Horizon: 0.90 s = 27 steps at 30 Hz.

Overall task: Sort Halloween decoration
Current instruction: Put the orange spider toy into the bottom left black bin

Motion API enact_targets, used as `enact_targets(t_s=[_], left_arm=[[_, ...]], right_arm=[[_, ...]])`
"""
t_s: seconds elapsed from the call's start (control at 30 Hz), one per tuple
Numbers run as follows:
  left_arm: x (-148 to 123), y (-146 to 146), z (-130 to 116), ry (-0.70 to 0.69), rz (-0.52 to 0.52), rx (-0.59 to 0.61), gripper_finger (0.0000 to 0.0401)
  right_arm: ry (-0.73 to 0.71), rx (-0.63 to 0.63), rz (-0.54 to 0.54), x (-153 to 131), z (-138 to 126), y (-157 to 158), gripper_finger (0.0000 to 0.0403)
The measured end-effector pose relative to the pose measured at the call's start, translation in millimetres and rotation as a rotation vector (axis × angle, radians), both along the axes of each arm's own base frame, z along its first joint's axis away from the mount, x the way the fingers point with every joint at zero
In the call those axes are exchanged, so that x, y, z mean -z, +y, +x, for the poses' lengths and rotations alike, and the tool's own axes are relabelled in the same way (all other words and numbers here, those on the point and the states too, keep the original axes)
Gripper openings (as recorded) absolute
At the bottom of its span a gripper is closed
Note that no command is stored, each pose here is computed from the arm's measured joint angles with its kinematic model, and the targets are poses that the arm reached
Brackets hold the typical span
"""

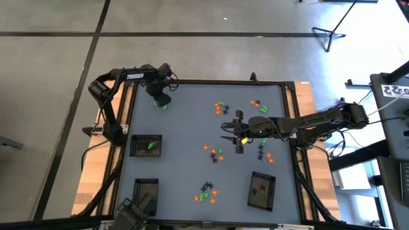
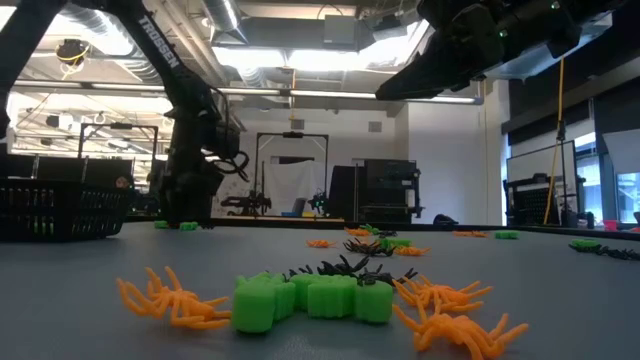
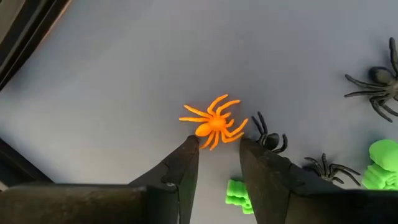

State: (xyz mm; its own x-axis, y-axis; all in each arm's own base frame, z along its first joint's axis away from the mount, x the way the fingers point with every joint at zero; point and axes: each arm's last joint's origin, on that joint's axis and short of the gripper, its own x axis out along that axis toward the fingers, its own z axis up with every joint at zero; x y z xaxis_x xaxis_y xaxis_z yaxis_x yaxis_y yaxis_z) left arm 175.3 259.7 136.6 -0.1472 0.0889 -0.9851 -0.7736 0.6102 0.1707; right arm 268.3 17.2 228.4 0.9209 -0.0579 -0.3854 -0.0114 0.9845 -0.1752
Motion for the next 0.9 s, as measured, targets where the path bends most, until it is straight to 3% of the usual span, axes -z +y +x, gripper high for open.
enact_targets(t_s=[0.13,0.37,0.43,0.7,0.9], left_arm=[[0,0,0,0.002,0.001,0.000,0.0099],[-3,-3,2,0.003,0.004,0.013,0.0013],[-8,-6,3,0.003,0.021,0.020,0.0005],[-57,-30,5,-0.059,0.126,0.042,0.0000],[-99,-73,10,-0.134,0.166,0.065,0.0000]], right_arm=[[0.000,0.000,0.000,0,0,0,0.0182],[0.000,0.000,0.000,0,0,0,0.0182],[0.000,0.000,0.000,0,0,0,0.0182],[0.000,0.000,0.000,0,0,0,0.0182],[-0.002,0.000,0.001,0,0,0,0.0182]])
